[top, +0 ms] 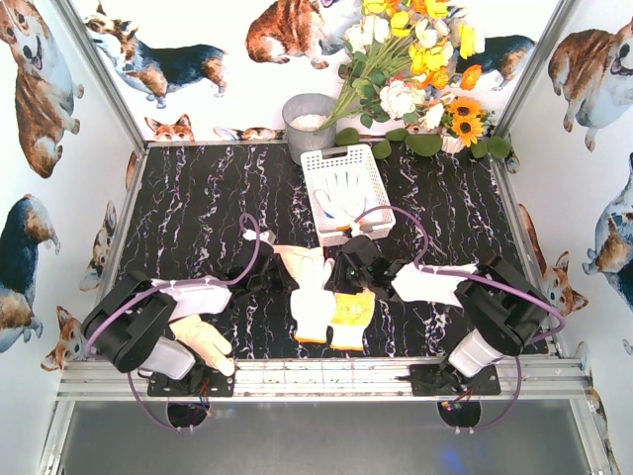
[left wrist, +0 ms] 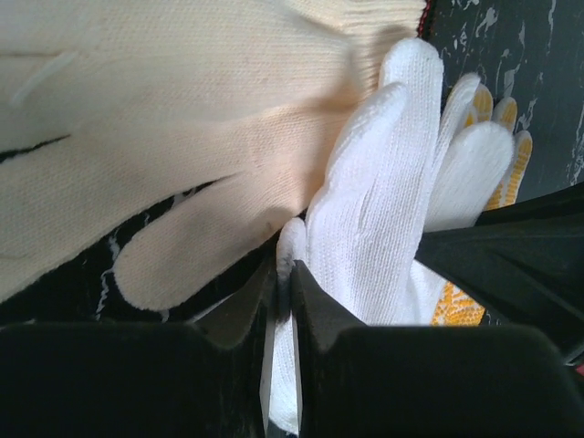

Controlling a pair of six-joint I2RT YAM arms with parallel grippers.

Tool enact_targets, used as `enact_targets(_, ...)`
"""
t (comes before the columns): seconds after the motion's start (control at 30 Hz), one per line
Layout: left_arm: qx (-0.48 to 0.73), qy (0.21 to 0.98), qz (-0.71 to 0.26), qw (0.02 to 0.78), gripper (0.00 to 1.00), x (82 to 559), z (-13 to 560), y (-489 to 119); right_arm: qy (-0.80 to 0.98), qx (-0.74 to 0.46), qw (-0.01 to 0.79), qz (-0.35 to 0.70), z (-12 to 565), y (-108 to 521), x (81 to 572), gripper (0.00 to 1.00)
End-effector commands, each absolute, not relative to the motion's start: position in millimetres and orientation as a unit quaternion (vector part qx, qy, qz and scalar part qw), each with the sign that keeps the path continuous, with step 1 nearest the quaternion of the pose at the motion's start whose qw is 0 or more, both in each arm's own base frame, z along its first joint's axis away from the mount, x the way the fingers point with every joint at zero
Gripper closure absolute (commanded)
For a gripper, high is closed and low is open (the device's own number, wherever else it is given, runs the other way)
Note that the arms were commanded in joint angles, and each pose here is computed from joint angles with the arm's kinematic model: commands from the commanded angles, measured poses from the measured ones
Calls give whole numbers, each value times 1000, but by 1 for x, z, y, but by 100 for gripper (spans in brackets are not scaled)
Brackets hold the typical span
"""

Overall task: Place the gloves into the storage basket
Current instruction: Pick up the glove from the center of the board.

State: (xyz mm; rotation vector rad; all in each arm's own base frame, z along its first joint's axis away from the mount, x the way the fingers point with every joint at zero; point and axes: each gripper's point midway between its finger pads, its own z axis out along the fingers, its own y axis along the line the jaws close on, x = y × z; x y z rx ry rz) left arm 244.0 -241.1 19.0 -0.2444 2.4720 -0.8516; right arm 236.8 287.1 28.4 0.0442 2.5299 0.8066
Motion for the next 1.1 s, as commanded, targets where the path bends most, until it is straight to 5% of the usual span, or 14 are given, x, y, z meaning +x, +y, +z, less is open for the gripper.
enact_targets(0.0, -91, 910, -303, 269, 97, 240, 21, -230, 902, -10, 292, 317, 72, 300, 254, 87)
enact_targets(0.37, -92, 895, -330, 287, 100, 237, 51, -233, 892, -18, 264, 366, 96, 311, 233, 99)
enact_targets(1.07, -85, 887, -372, 259, 100, 228, 72, -273, 919, 63, 224, 319, 127, 254, 214, 100)
